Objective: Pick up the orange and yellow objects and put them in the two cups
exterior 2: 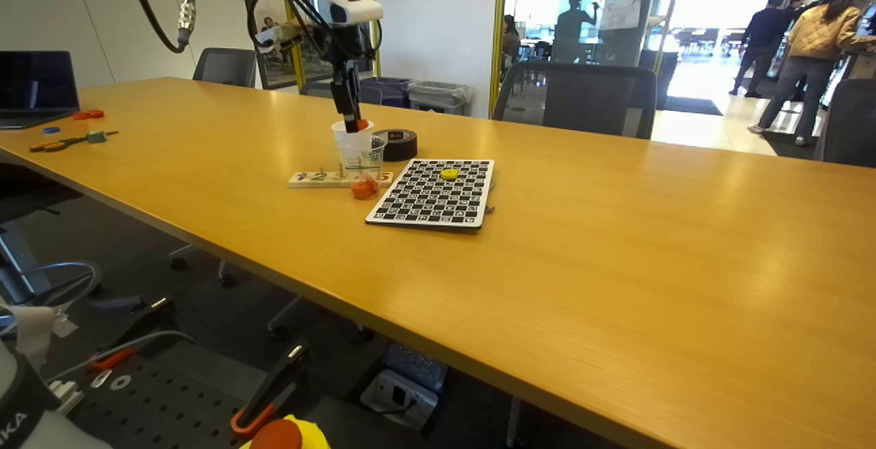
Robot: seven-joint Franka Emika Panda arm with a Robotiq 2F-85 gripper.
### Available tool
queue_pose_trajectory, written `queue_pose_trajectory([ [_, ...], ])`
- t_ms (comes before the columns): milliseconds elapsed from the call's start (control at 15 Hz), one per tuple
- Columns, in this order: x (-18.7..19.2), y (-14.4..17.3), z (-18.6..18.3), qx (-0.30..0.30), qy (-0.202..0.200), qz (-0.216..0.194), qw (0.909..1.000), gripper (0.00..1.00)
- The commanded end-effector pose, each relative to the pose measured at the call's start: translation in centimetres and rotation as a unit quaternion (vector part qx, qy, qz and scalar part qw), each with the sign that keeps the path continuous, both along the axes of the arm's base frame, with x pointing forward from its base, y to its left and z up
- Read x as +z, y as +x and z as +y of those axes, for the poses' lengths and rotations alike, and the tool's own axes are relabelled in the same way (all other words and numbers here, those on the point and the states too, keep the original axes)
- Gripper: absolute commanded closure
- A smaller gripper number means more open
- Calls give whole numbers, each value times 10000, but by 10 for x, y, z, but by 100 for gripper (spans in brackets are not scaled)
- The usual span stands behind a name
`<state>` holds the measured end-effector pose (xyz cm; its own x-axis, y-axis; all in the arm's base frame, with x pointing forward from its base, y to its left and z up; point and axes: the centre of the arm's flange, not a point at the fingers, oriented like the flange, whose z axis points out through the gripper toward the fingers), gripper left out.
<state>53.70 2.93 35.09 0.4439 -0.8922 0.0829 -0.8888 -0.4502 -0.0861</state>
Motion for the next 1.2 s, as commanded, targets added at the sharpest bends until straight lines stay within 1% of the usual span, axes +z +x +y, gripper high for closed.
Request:
queue_pose_trajectory([
  [0, 4, 0, -10, 71, 192, 250, 9995, 81],
  [333, -3, 0, -16, 255, 401, 526, 9975, 80],
  [467, -5, 1, -17, 283, 426, 571, 9971, 33],
  [600, -6, 3, -17, 271, 405, 536, 9974, 30],
  [667, -7, 5, -17, 252, 380, 499, 9977, 24],
  [867, -8, 12, -20, 173, 311, 380, 9986, 0],
  [1067, -4, 24, -29, 8, 261, 162, 9995, 0],
  [1133, -3, 32, -36, -42, 283, 66, 9996, 0],
])
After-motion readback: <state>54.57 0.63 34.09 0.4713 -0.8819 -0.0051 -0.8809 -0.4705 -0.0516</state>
